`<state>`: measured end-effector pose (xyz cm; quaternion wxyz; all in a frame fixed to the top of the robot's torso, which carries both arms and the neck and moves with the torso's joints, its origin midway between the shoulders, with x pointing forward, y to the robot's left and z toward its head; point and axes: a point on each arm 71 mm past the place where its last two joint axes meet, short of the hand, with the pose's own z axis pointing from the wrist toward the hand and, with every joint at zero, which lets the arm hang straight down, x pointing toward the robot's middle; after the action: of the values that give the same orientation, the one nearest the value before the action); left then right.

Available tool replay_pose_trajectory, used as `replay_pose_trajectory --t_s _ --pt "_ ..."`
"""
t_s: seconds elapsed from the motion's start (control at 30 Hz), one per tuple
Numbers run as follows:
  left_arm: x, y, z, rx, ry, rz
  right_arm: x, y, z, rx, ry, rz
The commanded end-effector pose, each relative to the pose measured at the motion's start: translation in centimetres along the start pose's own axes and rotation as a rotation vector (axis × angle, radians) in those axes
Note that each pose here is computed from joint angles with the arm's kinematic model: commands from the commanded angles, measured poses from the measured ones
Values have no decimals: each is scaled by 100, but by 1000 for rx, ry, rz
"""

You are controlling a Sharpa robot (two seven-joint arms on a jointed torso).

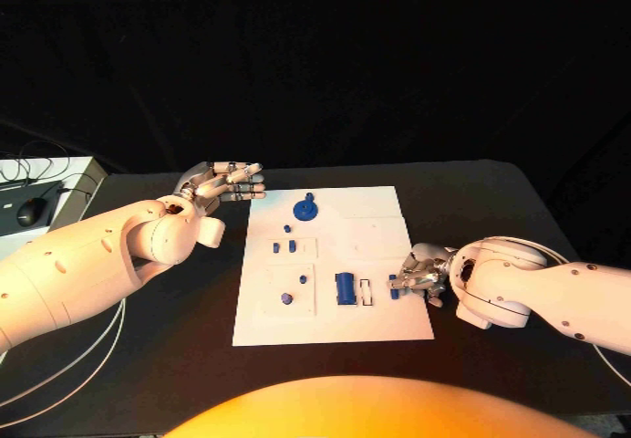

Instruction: Assemble the parts on the task board

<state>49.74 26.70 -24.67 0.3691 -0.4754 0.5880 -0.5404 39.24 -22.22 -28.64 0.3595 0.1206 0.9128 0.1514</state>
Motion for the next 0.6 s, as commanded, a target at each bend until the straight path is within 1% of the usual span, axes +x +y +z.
replay_pose_trajectory --t_s 0.03,0.2,0.33,0.5,0.6 --pt "20 2 1 4 12 -8 3 42 -28 -25 19 92" --pt "19 2 1 4 12 -8 -31 106 -68 -38 22 115" --pt "17 2 0 4 12 -8 -29 168 -90 -51 31 123" --pt "19 2 1 4 12 -8 -11 239 -90 -61 40 122" --pt "21 2 2 4 13 -8 -19 247 -78 -57 34 104"
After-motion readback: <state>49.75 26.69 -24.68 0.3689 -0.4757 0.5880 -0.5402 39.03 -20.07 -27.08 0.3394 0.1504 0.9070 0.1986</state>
